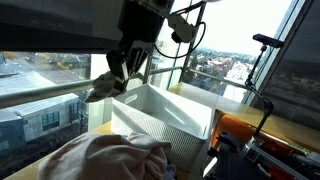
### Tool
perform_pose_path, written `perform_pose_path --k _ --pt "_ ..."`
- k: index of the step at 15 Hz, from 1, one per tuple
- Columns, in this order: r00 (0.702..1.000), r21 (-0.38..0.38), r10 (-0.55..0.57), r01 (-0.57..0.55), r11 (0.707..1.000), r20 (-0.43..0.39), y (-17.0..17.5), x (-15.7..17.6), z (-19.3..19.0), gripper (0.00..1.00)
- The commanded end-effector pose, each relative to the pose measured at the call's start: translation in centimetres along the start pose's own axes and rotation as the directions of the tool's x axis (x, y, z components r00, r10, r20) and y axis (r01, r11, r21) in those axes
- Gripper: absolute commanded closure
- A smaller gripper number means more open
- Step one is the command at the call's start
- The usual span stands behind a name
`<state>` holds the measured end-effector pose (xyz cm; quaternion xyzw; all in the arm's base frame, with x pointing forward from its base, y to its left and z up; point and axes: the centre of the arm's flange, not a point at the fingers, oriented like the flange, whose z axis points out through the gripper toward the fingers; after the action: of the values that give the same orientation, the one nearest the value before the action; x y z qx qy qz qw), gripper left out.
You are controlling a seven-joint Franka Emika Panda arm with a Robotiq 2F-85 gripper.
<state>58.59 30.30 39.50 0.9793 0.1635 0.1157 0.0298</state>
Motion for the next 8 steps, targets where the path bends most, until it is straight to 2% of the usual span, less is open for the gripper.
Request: perform_pose_path --k 1,4,8 --pt "0.998 -0.082 0.032 -0.036 0.996 -0.050 5.4 -2.8 -7.8 0.99" --pt "0.992 -0.122 0.117 -0.122 0.985 -0.045 12.0 -4.9 -9.5 0.99" --pt "0.970 -0.158 0.241 -0.238 0.958 0.006 19.2 -7.8 -6.3 0.99"
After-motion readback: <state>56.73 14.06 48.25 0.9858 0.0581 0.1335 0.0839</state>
